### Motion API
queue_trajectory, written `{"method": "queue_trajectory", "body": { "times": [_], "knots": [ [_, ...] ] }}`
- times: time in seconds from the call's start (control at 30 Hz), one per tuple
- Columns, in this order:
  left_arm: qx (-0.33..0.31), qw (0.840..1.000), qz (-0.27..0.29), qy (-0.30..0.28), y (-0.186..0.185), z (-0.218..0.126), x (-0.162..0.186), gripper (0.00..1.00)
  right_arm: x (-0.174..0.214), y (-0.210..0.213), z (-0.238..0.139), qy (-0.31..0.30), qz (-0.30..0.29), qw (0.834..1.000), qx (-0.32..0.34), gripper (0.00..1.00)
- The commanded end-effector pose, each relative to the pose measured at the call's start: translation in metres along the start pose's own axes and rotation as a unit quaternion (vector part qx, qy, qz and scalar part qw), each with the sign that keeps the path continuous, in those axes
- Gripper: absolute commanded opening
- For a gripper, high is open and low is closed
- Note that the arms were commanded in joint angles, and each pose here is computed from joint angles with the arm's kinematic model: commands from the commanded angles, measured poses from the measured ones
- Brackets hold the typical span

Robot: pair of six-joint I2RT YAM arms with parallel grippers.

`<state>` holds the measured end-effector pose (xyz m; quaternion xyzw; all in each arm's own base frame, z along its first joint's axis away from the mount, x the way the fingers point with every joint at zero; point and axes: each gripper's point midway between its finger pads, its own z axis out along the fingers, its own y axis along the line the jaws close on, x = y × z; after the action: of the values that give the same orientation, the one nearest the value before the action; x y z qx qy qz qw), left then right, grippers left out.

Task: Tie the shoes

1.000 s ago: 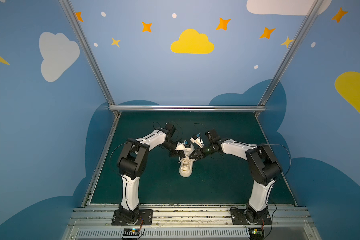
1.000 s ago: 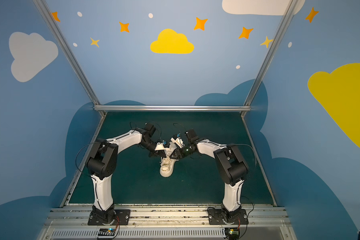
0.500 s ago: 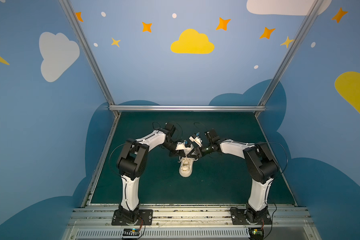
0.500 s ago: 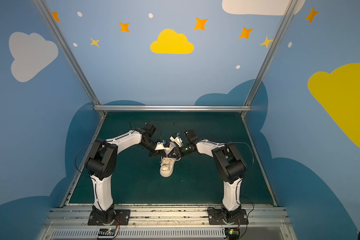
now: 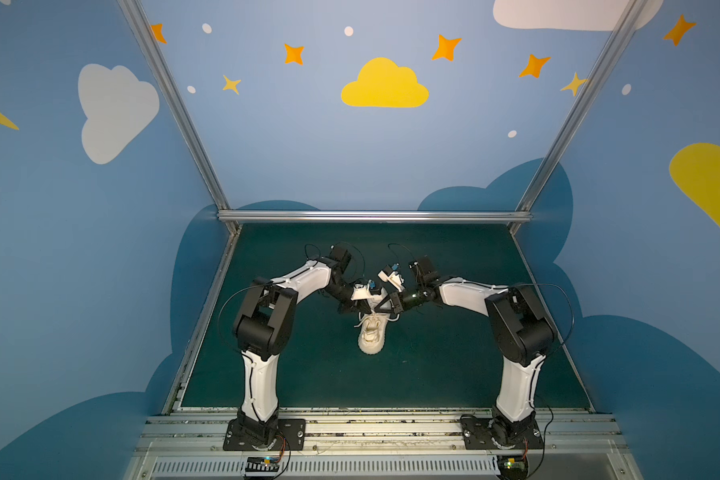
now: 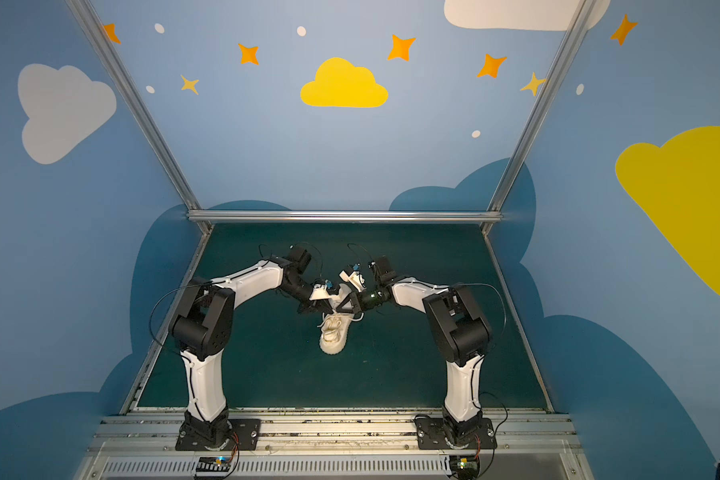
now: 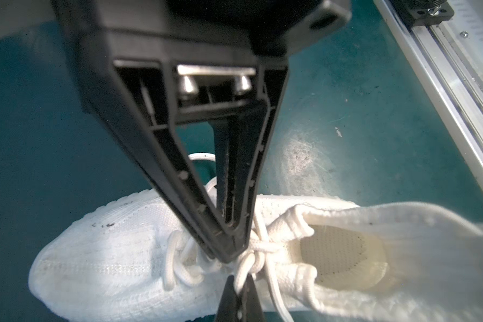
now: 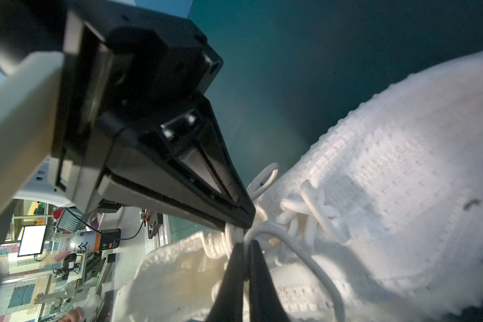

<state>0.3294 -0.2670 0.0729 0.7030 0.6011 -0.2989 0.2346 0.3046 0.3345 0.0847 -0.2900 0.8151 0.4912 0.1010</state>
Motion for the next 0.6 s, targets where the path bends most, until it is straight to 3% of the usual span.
{"method": "queue_trajectory", "body": {
  "times": [0.0,0.1,0.23,0.57],
  "knots": [
    [-0.002,1.000,0.006,-0.013,-0.005,-0.010,-0.010,0.03,-0.005,0.007,-0.009,-0.013,0.001,1.000,-0.003,0.08],
    [-0.002,1.000,0.007,-0.010,-0.006,-0.010,-0.009,0.03,-0.008,0.010,-0.015,-0.023,0.002,1.000,-0.006,0.08],
    [-0.001,1.000,0.009,-0.010,-0.006,-0.011,-0.008,0.03,-0.008,0.012,-0.017,-0.025,0.005,1.000,-0.007,0.00],
    [-0.010,1.000,0.022,0.008,-0.005,-0.016,-0.007,0.03,0.001,0.009,-0.023,-0.028,0.018,0.999,0.013,0.00]
  ]
}}
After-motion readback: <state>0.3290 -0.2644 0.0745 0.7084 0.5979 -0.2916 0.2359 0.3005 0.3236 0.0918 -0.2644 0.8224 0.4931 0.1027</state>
